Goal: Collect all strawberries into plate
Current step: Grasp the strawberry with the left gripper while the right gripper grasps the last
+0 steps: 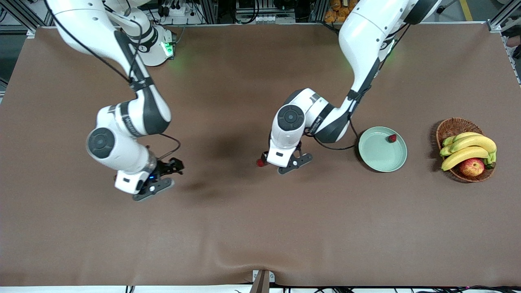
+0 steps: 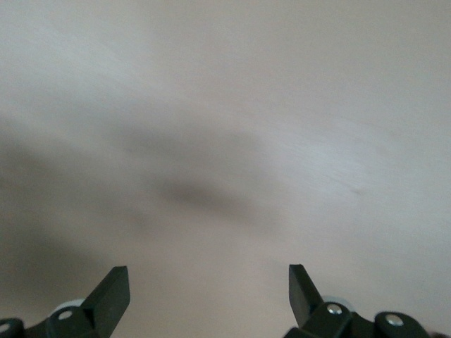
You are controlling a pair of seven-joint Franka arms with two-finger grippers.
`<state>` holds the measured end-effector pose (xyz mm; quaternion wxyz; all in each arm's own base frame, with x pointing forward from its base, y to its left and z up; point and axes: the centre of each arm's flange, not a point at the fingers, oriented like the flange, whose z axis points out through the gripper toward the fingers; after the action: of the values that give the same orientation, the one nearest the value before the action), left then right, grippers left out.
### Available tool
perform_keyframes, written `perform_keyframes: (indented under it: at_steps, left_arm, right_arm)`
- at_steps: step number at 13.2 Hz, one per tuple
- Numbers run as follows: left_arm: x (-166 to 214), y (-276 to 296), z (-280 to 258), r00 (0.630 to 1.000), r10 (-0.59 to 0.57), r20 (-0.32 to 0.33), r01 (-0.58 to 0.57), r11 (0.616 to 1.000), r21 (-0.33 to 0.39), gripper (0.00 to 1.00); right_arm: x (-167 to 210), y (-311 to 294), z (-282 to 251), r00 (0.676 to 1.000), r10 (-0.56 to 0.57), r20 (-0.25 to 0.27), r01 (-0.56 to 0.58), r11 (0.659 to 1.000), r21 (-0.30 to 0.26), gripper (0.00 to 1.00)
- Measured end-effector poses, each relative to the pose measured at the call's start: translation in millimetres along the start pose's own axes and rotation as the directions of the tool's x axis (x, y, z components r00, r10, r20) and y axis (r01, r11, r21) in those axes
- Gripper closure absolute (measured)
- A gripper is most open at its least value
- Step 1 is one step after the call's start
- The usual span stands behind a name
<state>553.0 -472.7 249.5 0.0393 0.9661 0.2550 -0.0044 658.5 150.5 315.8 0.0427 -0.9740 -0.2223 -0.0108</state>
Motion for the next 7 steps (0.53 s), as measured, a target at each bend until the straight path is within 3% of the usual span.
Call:
perform_keyframes:
  at_steps: [3,7]
  left_arm:
    - [-15,19,26,0.996,-0.094,-0.011,0.093,0.992,-0.084,0.00]
    - [-23,21,55,0.988,-0.153,-0.014,0.151,0.985,-0.087,0.07]
  right_arm:
    - [-23,67,-1,0.999,-0.035,0.016,0.035,0.999,0.000,0.00]
    - [-56,136,0,0.996,-0.061,0.059,0.064,0.997,-0.050,0.00]
